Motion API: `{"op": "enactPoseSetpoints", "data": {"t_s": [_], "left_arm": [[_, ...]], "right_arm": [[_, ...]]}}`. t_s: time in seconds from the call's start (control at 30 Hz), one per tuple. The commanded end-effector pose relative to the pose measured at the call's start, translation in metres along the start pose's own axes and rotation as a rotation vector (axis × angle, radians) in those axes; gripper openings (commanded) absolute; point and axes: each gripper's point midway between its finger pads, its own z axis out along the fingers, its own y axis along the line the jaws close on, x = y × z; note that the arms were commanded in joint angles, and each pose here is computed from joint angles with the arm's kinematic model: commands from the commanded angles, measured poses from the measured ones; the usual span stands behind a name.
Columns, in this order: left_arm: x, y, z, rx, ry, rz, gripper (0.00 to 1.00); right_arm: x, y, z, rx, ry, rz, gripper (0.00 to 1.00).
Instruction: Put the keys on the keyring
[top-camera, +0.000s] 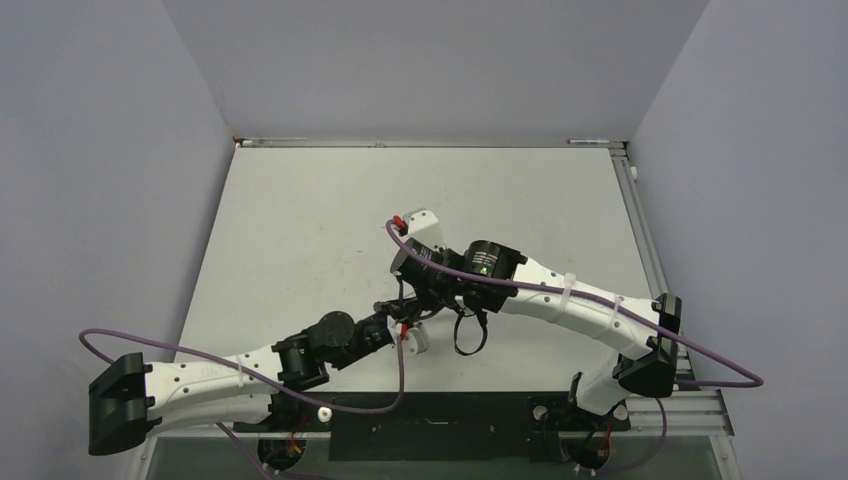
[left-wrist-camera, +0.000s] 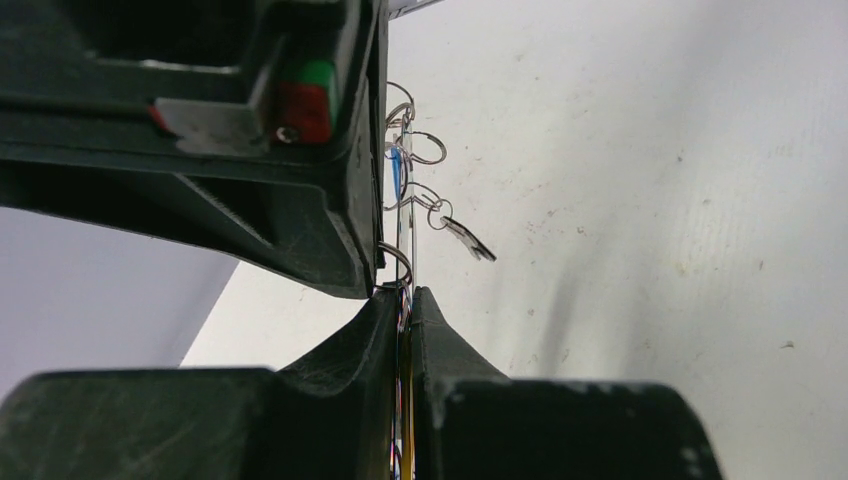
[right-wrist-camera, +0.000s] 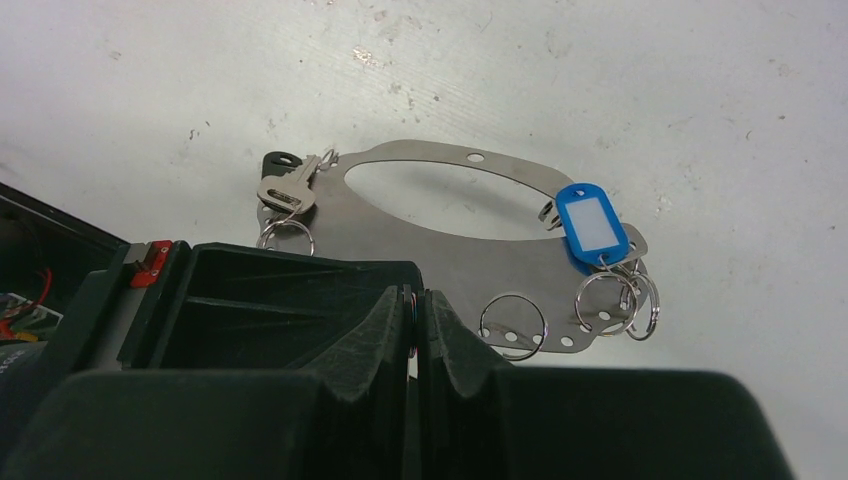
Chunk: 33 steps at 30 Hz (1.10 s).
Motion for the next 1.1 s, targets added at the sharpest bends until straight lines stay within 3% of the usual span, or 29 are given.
{"op": "enactPoseSetpoints", "data": {"t_s": [0.0, 0.43, 0.5, 0.6, 0.67, 0.73, 1.07], "left_arm": [[-0.050, 0.021, 0.002, -0.071, -0.150, 0.062, 0.00], [-0.056, 0.013, 0.001, -0.050, -0.187, -0.001, 0.00], [-0.054, 0.011, 0.001, -0.040, -0.184, -0.002, 0.00], [-0.052, 0.009, 0.001, -0.036, -0.179, -0.011, 0.00], [-0.051, 0.009, 0.001, -0.038, -0.183, -0.023, 0.00], [-0.053, 0.008, 0.000, -0.038, -0.192, -0.038, 0.00], [-0.053, 0.006, -0.002, -0.032, -0.199, -0.080, 0.00]], "right_arm": [[-0.007, 0.003, 0.002, -0.006, -0.006, 0.009, 0.05], [-0.015, 0.001, 0.001, 0.004, -0.041, 0.015, 0.06], [-0.017, -0.001, -0.001, 0.009, -0.054, 0.020, 0.09], [-0.023, -0.003, -0.005, 0.006, -0.080, 0.037, 0.22], [-0.027, -0.003, -0.008, 0.001, -0.101, 0.046, 0.46], [-0.032, -0.005, -0.012, 0.002, -0.127, 0.055, 0.58], [-0.069, -0.018, -0.041, -0.009, -0.318, 0.137, 0.77]]}}
